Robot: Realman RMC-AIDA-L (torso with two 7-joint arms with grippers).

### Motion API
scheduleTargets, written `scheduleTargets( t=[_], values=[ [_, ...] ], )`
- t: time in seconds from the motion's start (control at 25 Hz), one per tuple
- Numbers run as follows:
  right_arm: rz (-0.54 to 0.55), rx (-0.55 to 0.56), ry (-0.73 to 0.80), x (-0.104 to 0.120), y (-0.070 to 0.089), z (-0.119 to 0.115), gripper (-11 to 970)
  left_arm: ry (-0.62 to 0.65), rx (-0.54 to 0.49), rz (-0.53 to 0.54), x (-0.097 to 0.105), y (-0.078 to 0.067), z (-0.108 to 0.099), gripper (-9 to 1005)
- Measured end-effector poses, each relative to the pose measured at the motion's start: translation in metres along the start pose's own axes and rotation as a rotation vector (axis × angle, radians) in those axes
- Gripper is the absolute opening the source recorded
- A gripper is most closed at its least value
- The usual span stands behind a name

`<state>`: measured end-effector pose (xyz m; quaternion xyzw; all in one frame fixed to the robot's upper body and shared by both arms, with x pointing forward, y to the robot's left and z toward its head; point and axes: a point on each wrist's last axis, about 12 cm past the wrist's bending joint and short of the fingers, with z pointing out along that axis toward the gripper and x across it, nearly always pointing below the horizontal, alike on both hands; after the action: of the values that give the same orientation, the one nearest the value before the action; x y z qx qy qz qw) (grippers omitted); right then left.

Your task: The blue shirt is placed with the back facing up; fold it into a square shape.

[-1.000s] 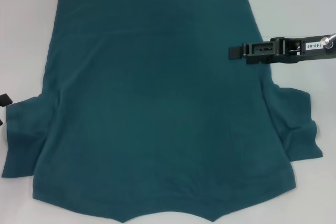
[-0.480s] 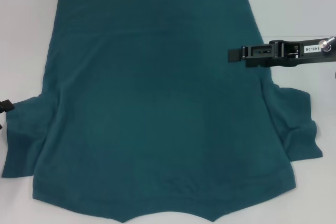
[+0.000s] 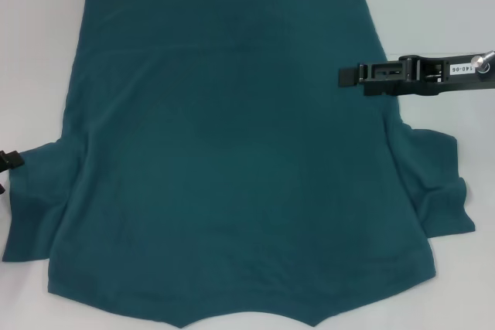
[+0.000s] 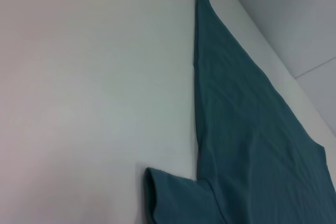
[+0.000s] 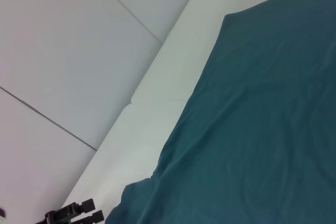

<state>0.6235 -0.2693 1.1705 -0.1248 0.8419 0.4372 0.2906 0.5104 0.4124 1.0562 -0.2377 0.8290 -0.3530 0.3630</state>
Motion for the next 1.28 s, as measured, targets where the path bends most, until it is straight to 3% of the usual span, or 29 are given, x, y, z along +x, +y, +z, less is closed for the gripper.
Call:
scheduleTargets(
  t=[1.28],
  values=[
    [0.013, 0.006, -0.004, 0.002, -0.003, -0.003, 941, 0.029, -0.012, -0.003, 0.010, 0.002, 0.012, 814]
  ],
)
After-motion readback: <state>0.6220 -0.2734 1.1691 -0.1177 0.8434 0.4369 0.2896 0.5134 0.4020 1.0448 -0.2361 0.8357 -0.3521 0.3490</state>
